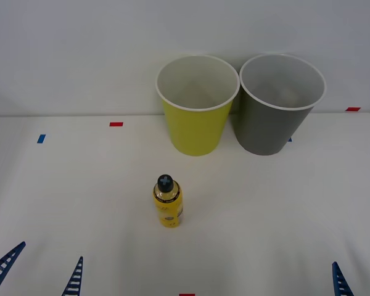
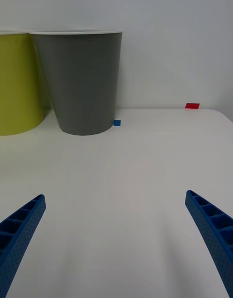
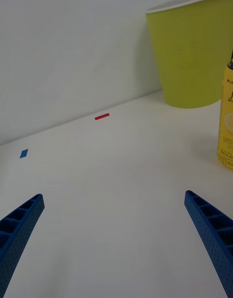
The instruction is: Put cans in the gray bin and PET bottles in the light green bin.
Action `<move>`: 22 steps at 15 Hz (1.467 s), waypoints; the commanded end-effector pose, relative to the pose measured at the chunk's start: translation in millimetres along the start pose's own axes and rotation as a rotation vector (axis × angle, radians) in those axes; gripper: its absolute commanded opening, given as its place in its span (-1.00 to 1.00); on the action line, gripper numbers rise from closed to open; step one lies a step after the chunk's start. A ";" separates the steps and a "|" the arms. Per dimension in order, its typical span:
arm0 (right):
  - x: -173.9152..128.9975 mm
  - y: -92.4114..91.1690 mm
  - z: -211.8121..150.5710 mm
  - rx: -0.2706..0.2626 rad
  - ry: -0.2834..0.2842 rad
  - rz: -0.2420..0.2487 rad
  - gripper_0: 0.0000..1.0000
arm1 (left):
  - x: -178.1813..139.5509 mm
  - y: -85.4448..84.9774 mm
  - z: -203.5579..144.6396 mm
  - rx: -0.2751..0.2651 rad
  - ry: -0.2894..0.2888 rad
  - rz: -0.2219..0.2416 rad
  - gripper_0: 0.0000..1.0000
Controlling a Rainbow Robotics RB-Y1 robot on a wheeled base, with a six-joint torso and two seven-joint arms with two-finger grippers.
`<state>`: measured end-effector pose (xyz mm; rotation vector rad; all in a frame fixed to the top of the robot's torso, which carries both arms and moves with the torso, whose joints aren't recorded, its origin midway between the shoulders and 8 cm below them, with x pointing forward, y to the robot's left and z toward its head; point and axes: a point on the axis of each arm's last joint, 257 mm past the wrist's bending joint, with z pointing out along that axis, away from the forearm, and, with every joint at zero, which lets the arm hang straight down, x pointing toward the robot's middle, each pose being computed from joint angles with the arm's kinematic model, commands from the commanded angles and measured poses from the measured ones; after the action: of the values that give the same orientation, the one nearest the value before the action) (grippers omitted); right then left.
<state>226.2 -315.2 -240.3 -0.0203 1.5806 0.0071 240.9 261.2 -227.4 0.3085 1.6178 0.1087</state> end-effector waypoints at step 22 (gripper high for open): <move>0.0 0.0 0.0 0.000 0.000 0.000 1.00 | 0.0 0.0 0.0 0.000 0.000 0.000 1.00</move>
<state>226.2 -315.2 -240.3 -0.0203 1.5806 0.0071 240.9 261.2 -227.4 0.3085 1.6178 0.1087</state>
